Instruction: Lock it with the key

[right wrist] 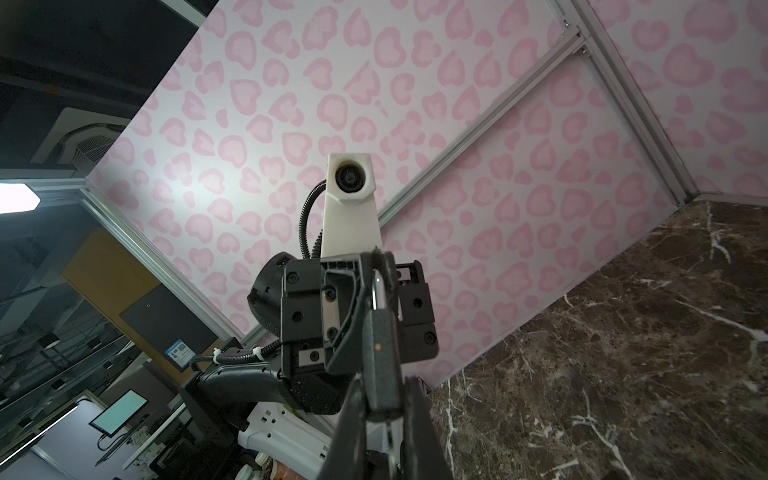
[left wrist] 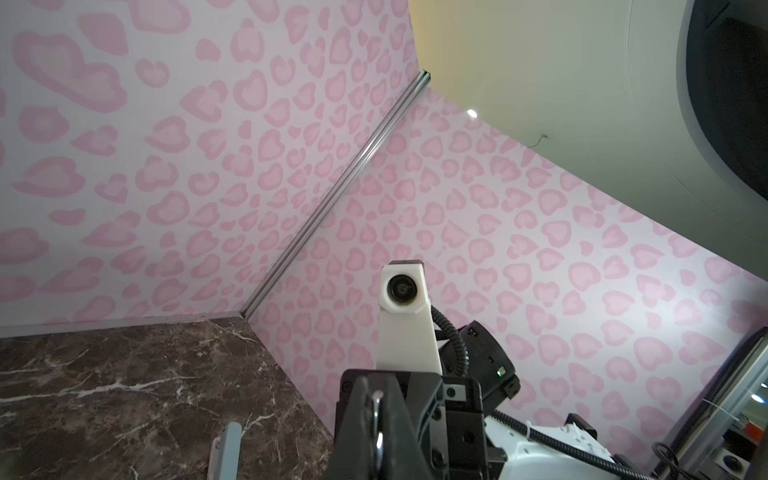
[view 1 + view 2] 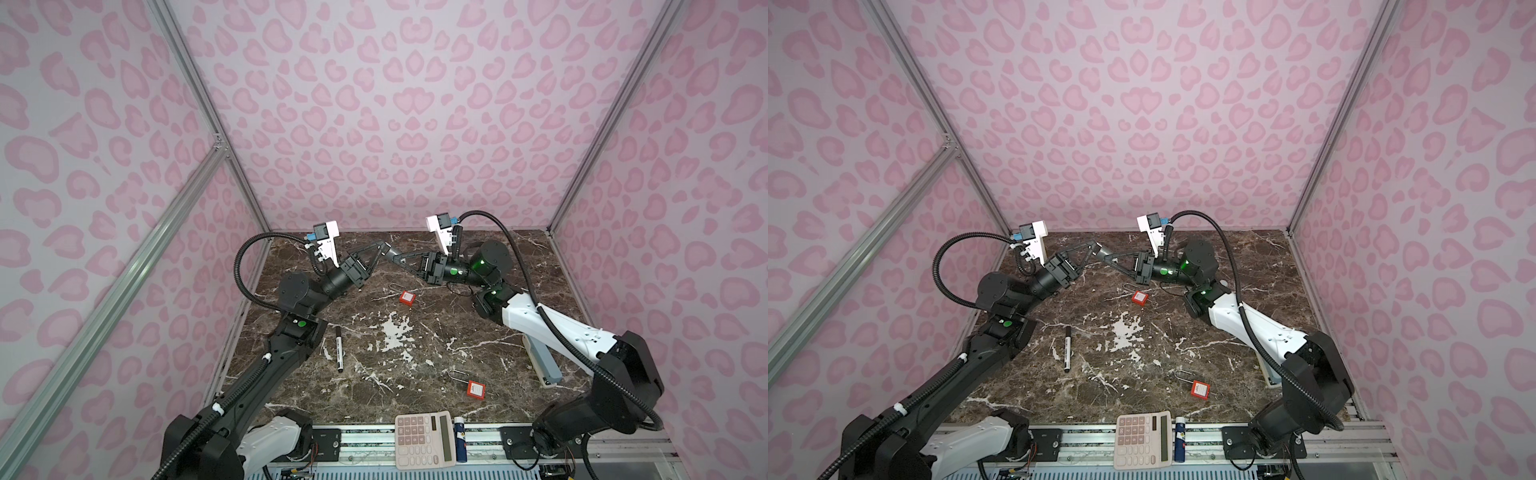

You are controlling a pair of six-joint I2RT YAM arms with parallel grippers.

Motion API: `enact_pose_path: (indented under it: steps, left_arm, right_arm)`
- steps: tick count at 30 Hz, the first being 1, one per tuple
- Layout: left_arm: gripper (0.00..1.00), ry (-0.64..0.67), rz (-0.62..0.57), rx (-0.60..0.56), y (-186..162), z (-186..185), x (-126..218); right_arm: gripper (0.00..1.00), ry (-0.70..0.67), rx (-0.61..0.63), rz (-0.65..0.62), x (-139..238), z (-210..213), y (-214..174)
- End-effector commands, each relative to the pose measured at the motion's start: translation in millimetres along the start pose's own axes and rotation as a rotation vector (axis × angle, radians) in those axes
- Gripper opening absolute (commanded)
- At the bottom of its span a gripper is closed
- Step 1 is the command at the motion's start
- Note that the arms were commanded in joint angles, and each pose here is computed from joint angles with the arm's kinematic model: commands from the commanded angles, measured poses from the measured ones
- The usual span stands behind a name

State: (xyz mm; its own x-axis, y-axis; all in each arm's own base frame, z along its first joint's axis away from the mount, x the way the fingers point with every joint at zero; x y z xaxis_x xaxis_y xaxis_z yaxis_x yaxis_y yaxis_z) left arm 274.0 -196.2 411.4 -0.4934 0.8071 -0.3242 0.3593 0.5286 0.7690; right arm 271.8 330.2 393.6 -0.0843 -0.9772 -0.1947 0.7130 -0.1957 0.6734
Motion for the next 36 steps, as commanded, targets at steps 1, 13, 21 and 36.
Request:
enact_pose_path:
  steps: [1, 13, 21, 36]
  left_arm:
    - [0.04, -0.031, 0.106, 0.033, -14, 0, 6]
    - [0.04, 0.012, 0.057, 0.055, -8, 8, 10]
    - [0.04, 0.009, 0.055, 0.063, -7, 8, 9]
    - [0.04, 0.007, 0.062, 0.071, -9, 9, 9]
  right_arm:
    - [0.00, 0.004, 0.093, 0.010, 2, 11, -1]
    - [0.39, -0.040, 0.083, 0.015, 14, 0, -11]
    - [0.35, -0.073, 0.073, 0.016, 21, -9, -17]
    - [0.12, 0.003, 0.038, 0.010, 11, -16, -20]
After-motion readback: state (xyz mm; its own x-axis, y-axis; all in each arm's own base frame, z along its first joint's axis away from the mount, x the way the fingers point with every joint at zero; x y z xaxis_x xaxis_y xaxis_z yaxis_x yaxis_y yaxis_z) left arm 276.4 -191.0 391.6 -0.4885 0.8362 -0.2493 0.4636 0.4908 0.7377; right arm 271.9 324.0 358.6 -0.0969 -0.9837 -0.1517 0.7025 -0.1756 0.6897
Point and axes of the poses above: each gripper's point midway between its finger pads, its own x axis back along the fingers, its own z axis along the line the jaws close on, y = z × x, the point moved 3 cm from there along x, back along the fingers, and after that the axes turned 5 degrees about -x, right-handed, at the moved point
